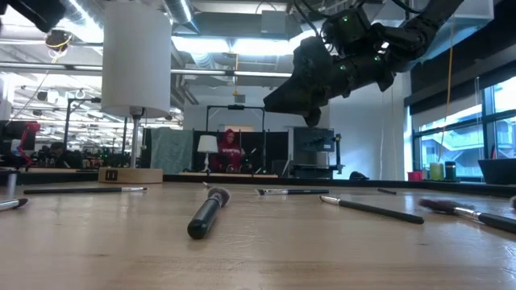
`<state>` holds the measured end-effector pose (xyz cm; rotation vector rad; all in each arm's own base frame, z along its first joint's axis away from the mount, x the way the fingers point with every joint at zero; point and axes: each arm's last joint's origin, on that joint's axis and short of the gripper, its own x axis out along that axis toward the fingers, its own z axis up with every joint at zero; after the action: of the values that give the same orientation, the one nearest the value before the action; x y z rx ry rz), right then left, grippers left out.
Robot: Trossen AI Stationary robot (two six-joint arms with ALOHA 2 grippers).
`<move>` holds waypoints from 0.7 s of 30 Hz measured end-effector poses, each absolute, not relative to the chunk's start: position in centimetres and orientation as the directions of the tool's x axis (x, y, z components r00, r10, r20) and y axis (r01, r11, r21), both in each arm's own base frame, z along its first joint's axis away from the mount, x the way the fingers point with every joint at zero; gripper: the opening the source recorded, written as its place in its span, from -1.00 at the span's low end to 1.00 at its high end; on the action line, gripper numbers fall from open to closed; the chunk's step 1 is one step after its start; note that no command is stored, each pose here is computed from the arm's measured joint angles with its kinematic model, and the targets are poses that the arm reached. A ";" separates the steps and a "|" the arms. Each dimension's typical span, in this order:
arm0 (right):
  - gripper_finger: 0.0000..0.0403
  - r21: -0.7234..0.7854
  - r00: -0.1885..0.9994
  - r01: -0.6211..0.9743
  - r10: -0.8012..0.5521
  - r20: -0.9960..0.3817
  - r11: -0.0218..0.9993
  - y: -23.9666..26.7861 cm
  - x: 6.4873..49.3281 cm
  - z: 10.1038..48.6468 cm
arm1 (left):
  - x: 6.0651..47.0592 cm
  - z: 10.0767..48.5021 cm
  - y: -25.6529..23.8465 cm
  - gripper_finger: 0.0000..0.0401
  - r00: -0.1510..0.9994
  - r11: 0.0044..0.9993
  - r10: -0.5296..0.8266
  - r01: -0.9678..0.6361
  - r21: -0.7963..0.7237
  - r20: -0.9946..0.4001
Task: Put items in baskets/containers
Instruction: Put the eyeshadow brush into the transparent organizer
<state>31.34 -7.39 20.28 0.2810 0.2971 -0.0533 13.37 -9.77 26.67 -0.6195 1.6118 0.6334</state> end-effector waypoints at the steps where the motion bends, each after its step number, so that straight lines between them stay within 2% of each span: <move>1: -0.52 0.266 0.954 0.094 -0.010 -0.298 0.960 -7.4 31.3 20.3 | 13.2 26.7 -10.0 -0.98 -0.114 0.680 -0.025 -0.731 0.067 -0.993; 9: -0.52 0.272 0.955 0.095 -0.011 -0.298 0.958 -7.4 31.3 20.3 | 12.3 26.7 -11.2 -0.98 -0.105 0.552 -0.010 -0.830 0.082 -0.994; 14: -0.52 0.276 0.957 0.096 -0.012 -0.291 0.956 -7.4 31.4 20.3 | 11.7 26.8 -11.6 -0.97 -0.129 0.528 -0.047 -0.845 0.085 -0.991; 21: -0.52 0.278 0.957 0.096 -0.012 -0.291 0.956 -7.4 31.4 20.3 | 11.0 27.0 -12.1 -0.93 -0.186 0.546 -0.108 -0.832 0.098 -0.977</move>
<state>31.36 -7.40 20.34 0.2941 0.2912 -0.0555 10.95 -12.13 26.97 -0.8054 1.6480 0.7950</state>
